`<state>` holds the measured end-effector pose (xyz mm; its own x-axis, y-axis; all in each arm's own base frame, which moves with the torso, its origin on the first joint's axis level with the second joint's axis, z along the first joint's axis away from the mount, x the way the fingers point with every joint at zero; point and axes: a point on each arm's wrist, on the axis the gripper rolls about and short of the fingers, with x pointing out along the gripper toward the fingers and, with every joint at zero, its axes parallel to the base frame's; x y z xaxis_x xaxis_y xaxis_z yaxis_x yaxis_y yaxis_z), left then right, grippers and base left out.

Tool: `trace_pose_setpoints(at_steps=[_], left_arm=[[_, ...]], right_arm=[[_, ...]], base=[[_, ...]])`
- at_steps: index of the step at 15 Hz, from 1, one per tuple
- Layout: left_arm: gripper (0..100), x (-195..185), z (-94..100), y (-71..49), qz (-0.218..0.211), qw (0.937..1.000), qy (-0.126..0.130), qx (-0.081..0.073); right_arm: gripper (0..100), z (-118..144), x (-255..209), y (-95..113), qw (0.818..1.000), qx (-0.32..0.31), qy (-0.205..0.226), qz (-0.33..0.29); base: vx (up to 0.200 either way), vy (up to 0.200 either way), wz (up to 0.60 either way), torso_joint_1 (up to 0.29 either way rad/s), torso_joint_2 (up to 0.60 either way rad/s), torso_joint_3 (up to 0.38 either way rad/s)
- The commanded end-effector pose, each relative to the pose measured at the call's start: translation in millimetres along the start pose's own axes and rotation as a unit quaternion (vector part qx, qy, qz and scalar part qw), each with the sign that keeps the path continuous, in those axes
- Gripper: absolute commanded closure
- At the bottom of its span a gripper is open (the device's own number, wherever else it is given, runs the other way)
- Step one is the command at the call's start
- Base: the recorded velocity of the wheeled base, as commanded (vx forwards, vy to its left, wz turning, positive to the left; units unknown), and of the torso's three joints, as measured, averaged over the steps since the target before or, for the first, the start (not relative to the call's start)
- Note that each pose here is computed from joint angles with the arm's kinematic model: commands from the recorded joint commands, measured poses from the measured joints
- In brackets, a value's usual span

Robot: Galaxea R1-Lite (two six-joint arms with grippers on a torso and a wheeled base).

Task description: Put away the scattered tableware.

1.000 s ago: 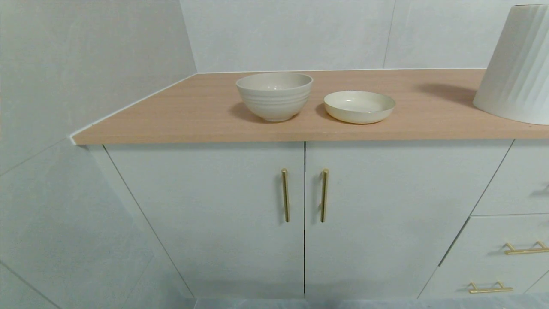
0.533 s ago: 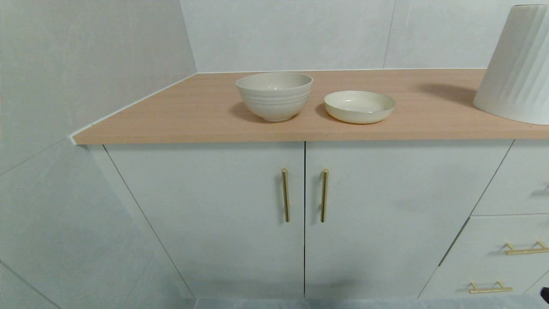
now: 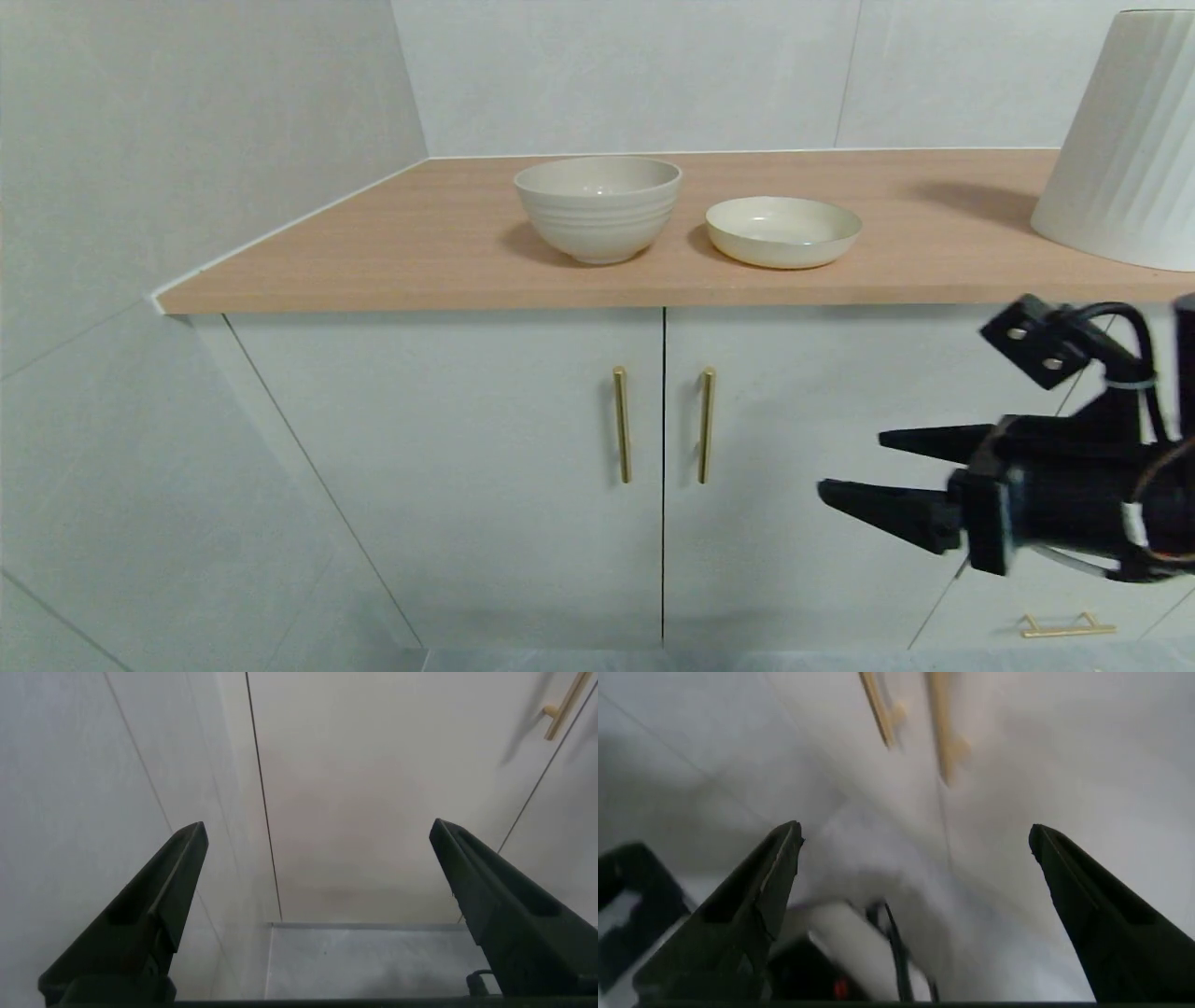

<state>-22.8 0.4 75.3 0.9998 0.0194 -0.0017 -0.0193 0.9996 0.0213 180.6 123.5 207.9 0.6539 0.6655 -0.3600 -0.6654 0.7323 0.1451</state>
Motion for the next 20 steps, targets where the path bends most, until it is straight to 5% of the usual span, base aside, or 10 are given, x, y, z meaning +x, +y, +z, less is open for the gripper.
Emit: trace_pose_setpoints(at_steps=[1,4,20], left_arm=[[0,0.0,0.0,0.0,0.0,1.0,0.0,0.0],[0,0.0,0.2,0.0,0.0,1.0,-0.001,-0.004],[0,0.0,0.2,0.0,0.0,1.0,-0.001,-0.005]], right_arm=[[0,-11.3,85.5,11.1,0.999,0.009,0.028,0.04],[0,-13.9,117.7,9.7,0.997,0.061,0.002,0.046],[0,-19.9,159.2,-8.5,0.993,0.086,-0.068,0.044]], base=[[0.0,0.0,0.0,0.0,0.0,0.0],[0.0,0.0,0.0,0.0,0.0,0.0],[0.0,0.0,0.0,0.0,0.0,0.0]])
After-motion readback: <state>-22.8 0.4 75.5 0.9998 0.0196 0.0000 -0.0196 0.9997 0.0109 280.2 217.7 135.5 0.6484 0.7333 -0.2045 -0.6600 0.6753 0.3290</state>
